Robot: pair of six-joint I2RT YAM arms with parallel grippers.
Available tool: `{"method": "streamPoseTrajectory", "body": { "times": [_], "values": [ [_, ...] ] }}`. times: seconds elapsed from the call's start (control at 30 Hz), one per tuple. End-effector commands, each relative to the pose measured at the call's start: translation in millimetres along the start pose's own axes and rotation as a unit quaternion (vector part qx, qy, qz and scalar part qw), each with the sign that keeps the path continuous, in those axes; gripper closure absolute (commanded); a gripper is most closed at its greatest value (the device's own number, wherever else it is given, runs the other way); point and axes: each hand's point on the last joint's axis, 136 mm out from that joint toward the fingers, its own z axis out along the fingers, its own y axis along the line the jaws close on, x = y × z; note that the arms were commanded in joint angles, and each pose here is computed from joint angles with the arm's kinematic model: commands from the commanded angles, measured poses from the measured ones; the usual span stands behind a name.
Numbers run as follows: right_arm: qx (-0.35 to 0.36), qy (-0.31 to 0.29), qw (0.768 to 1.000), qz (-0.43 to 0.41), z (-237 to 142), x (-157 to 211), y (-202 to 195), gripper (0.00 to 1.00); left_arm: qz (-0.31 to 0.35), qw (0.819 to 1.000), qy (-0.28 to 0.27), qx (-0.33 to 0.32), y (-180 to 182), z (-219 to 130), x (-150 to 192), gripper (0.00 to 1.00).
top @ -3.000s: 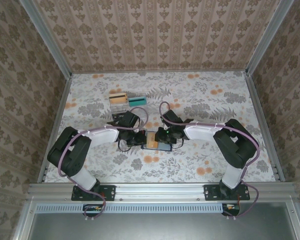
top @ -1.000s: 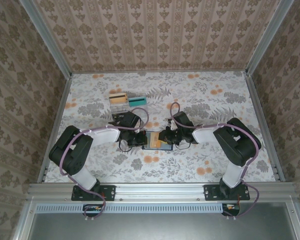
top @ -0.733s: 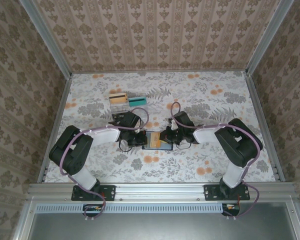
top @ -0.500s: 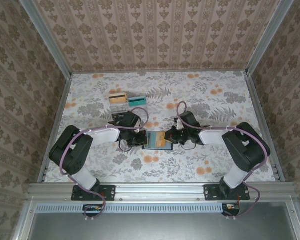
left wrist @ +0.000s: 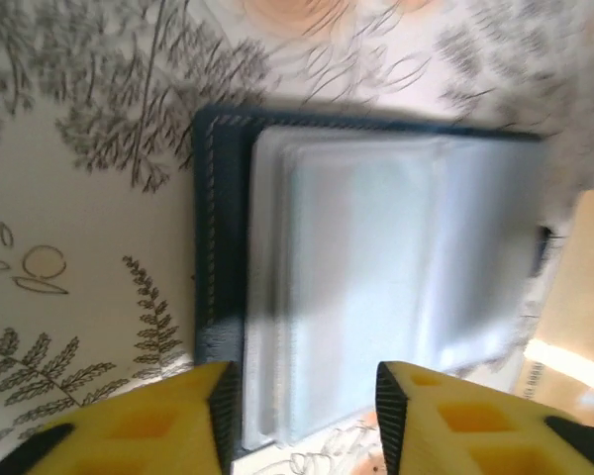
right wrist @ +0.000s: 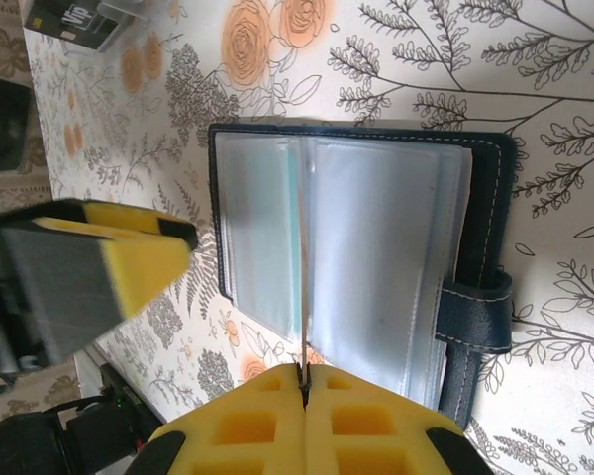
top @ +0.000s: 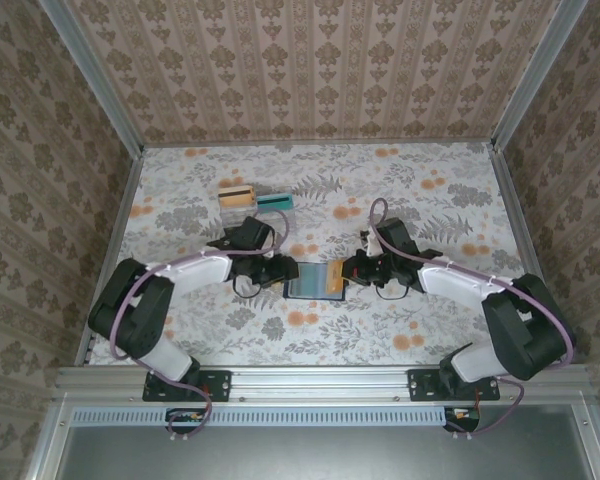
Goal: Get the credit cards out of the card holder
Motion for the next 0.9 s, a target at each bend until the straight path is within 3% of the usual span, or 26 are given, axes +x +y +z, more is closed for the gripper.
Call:
{"method": "streamPoseTrajectory", "body": {
  "times": [0.0,0.3,0.87],
  "values": [
    [-0.016,-0.022,0.999,-0.023,-18,-12,23,1.0,-0.001,0.994,-0.056,0.091,-45,-31,-27,0.49],
    [-0.146,-0.056,0.987,-0.045,-41,-37,94,1.0,-0.008,0.957,-0.092,0.276,-115,-71,-48,0.53],
    [-0.208,-0.057,0.975,-0.049,-48,-46,124,1.0,-0.001,0.949,-0.072,0.307,-124,-75,-33,0.64]
  ]
}}
